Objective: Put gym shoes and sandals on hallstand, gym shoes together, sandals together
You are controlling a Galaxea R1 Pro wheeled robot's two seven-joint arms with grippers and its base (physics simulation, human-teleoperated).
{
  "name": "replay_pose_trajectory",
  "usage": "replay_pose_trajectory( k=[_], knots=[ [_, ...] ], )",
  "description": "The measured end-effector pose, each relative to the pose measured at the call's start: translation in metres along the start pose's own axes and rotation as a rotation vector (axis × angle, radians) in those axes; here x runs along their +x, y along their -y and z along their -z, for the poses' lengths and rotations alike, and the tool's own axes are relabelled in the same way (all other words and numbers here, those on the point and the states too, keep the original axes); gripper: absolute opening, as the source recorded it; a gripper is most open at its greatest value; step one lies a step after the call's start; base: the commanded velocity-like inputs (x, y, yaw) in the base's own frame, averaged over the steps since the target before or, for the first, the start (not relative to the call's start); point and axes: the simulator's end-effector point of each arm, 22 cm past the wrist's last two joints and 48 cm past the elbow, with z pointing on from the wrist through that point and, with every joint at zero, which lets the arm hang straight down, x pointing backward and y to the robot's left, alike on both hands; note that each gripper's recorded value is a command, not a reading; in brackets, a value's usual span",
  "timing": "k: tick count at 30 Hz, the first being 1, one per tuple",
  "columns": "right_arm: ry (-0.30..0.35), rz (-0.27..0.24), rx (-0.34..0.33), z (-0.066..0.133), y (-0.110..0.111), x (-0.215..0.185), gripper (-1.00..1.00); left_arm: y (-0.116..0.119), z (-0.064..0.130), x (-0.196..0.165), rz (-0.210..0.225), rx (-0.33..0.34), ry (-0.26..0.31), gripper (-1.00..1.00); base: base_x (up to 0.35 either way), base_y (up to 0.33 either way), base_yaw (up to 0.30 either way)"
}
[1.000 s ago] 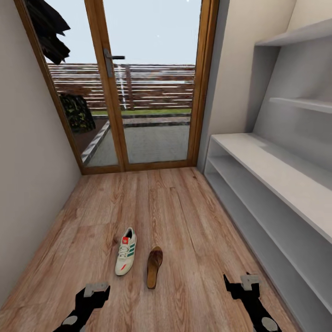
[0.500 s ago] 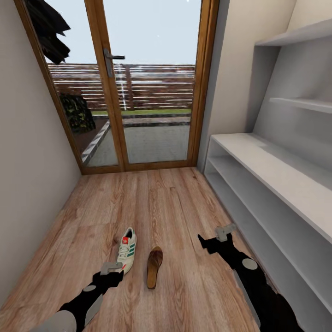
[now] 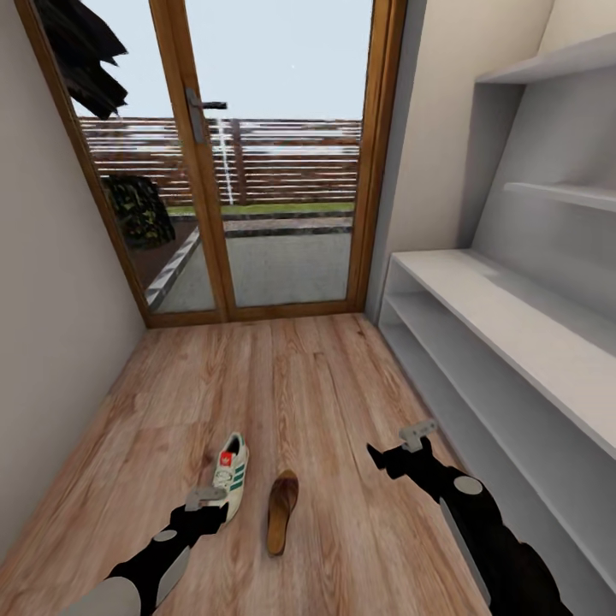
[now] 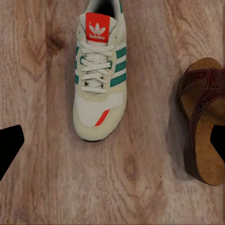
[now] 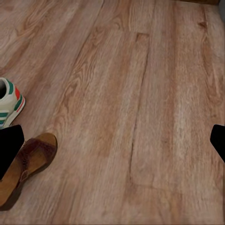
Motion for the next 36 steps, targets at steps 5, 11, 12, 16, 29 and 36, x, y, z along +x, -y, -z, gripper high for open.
replay_pose_trajectory(
  k=[5, 11, 12, 16, 29, 36],
  knots=[
    [-0.016, -0.001, 0.0, -0.001, 0.001, 0.007, 1.0, 0.001, 0.0, 0.001, 0.003, 0.0, -0.001, 1.0, 0.066, -0.021, 0.0],
    [-0.022, -0.001, 0.0, -0.002, 0.001, 0.01, 1.0, 0.002, 0.0, 0.001, 0.008, 0.001, -0.002, 1.0, 0.131, -0.063, 0.0],
    [-0.022, -0.001, -0.001, -0.002, 0.001, 0.01, 1.0, 0.002, 0.0, 0.001, 0.008, 0.0, -0.002, 1.0, 0.209, -0.12, 0.0],
    [-0.023, 0.001, -0.004, -0.002, -0.001, 0.01, 1.0, 0.002, 0.0, 0.001, 0.009, 0.0, -0.002, 1.0, 0.232, -0.14, 0.0],
    [-0.028, -0.001, -0.009, -0.003, -0.003, 0.013, 1.0, 0.001, 0.0, 0.005, 0.01, -0.002, -0.01, 1.0, 0.109, -0.059, 0.0],
    [-0.028, -0.004, -0.011, -0.004, -0.005, 0.013, 1.0, 0.001, 0.0, 0.006, 0.011, -0.002, -0.009, 1.0, 0.007, -0.003, -0.017]
  ],
)
